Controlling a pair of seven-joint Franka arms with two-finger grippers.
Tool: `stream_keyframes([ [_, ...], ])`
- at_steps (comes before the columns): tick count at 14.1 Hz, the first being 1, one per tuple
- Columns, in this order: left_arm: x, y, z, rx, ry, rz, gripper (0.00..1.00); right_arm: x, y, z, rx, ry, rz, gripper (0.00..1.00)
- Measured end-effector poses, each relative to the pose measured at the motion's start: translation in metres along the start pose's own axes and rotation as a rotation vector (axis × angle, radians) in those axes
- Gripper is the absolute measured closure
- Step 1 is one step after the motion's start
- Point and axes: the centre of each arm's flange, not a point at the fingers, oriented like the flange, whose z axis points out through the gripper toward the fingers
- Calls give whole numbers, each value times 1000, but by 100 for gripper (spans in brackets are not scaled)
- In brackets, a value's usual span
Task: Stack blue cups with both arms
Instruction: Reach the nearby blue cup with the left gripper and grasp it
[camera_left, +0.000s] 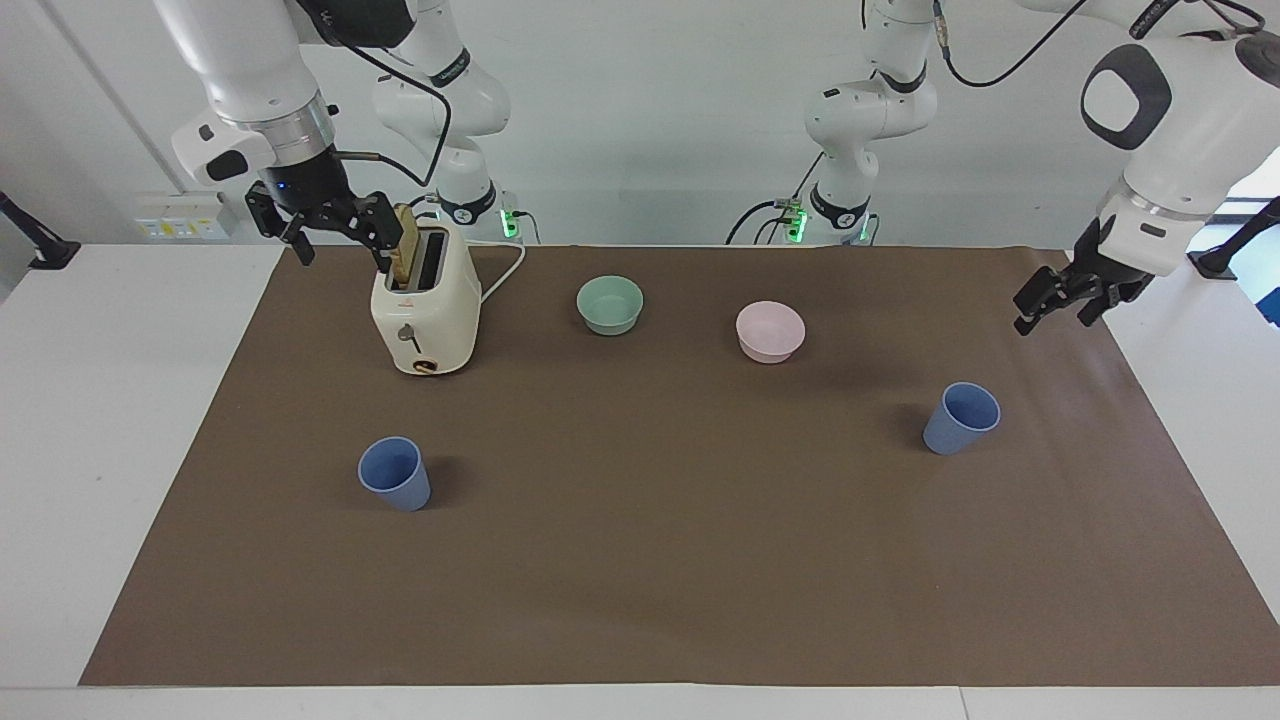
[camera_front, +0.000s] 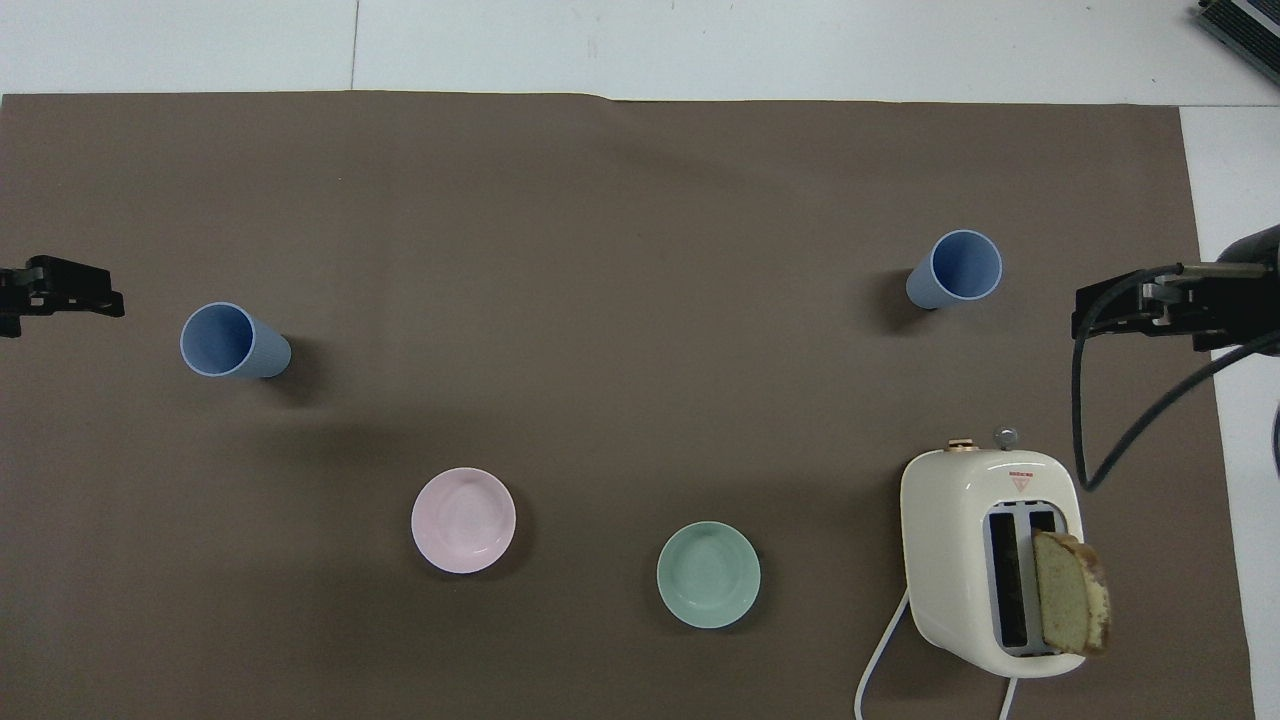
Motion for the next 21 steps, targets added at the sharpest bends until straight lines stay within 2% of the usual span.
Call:
stream_keyframes([
  [3,19,1,44,-25,-23,-74,0,0,0,0,0,0,0,0],
  [7,24,0,88,-32,-67,-91,0,0,0,0,0,0,0,0],
  [16,4,-11,153,-26,-91,-64,0,0,0,0,0,0,0,0],
  [19,-1,-12,166,-25,-92,-63,5,0,0,0,0,1,0,0],
  [21,-1,-10,166,-26,-89,-56,26,0,0,0,0,2,0,0],
])
